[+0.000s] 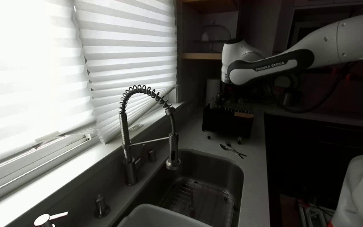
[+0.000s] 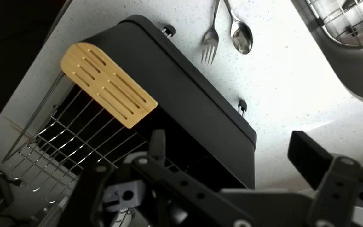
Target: Remove the fork and spoon from the drying rack and put it on the counter
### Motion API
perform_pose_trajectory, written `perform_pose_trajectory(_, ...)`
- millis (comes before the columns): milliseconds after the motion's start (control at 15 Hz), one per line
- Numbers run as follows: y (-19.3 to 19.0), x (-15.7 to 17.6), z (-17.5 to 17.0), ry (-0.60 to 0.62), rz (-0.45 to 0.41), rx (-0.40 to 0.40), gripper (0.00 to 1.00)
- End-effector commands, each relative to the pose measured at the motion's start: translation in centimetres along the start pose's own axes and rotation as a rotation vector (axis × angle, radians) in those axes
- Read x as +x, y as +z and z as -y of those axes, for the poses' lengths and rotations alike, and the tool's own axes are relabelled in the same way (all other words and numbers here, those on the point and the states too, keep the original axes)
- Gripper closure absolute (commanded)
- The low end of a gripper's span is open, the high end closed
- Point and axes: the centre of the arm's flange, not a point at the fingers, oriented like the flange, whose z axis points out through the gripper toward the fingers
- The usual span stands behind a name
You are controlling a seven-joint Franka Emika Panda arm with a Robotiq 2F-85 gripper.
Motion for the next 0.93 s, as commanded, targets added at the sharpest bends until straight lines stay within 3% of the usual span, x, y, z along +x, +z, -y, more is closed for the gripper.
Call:
perform_pose_trajectory(0, -1.7, -1.8, -1.8, -0.014, 0.003, 0.036, 0.0)
perform_pose_trajectory(467, -3.3, -2.8, -3.6, -0.005, 0.088, 0.071, 0.0)
perform_pose_trajectory(533, -3.4, -2.9, -3.7, -0.033, 0.144, 0.093, 0.0)
perform_pose_trajectory(600, -3.1, -2.4, -3.1, -0.006, 0.08, 0.062, 0.0)
perform_pose_trajectory(867, -3.1, -2.8, -3.1, -0.03, 0.118, 0.079, 0.0)
